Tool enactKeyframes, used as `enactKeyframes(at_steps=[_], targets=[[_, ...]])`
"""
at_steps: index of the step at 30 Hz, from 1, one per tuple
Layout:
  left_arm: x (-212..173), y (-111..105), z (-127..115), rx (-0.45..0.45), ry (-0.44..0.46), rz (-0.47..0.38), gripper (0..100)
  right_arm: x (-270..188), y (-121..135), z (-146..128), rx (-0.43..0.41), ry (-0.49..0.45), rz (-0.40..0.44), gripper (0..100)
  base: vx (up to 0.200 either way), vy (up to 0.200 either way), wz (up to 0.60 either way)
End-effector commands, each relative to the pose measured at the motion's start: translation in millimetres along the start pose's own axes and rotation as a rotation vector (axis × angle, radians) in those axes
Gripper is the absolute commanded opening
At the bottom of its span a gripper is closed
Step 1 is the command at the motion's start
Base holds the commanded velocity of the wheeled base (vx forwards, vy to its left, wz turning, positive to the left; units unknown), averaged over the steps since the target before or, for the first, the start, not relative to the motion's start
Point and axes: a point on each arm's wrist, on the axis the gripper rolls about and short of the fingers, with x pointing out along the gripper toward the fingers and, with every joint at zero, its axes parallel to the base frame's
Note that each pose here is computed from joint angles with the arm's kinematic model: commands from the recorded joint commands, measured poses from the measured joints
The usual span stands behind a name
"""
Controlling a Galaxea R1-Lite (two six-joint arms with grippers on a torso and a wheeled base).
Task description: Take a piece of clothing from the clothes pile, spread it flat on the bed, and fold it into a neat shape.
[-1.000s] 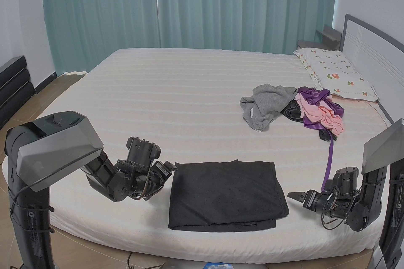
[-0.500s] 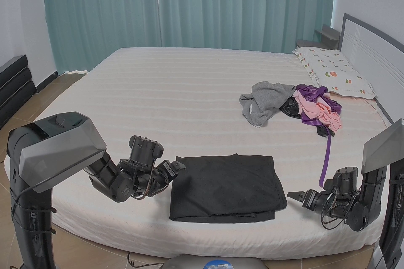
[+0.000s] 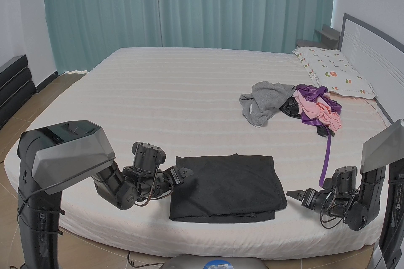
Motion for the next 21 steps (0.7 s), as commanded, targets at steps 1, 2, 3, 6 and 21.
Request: enactKeyframes(at_steps=[1, 2, 3, 6, 21], targets=[[8, 6, -11, 0.006, 0.019, 0.012, 100, 2, -1, 0, 0.001, 0.0, -0.001, 100, 0.0, 0.0, 0.0], [8, 6, -12, 0.007, 0.021, 0.012, 100, 2, -1, 0, 0.001, 0.001, 0.0, 100, 0.0, 0.0, 0.0], [7, 6, -13, 0.006, 0.024, 0.015, 100, 2, -1, 0, 0.001, 0.002, -0.001, 100, 0.0, 0.0, 0.0], [8, 6, -13, 0.008, 0.025, 0.013, 100, 2, -2, 1, 0.005, -0.001, -0.001, 100, 0.0, 0.0, 0.0], [18, 4, -17, 0.006, -0.059, 0.046, 0, 2, -4, 4, 0.012, -0.012, -0.008, 100, 0.0, 0.0, 0.0]])
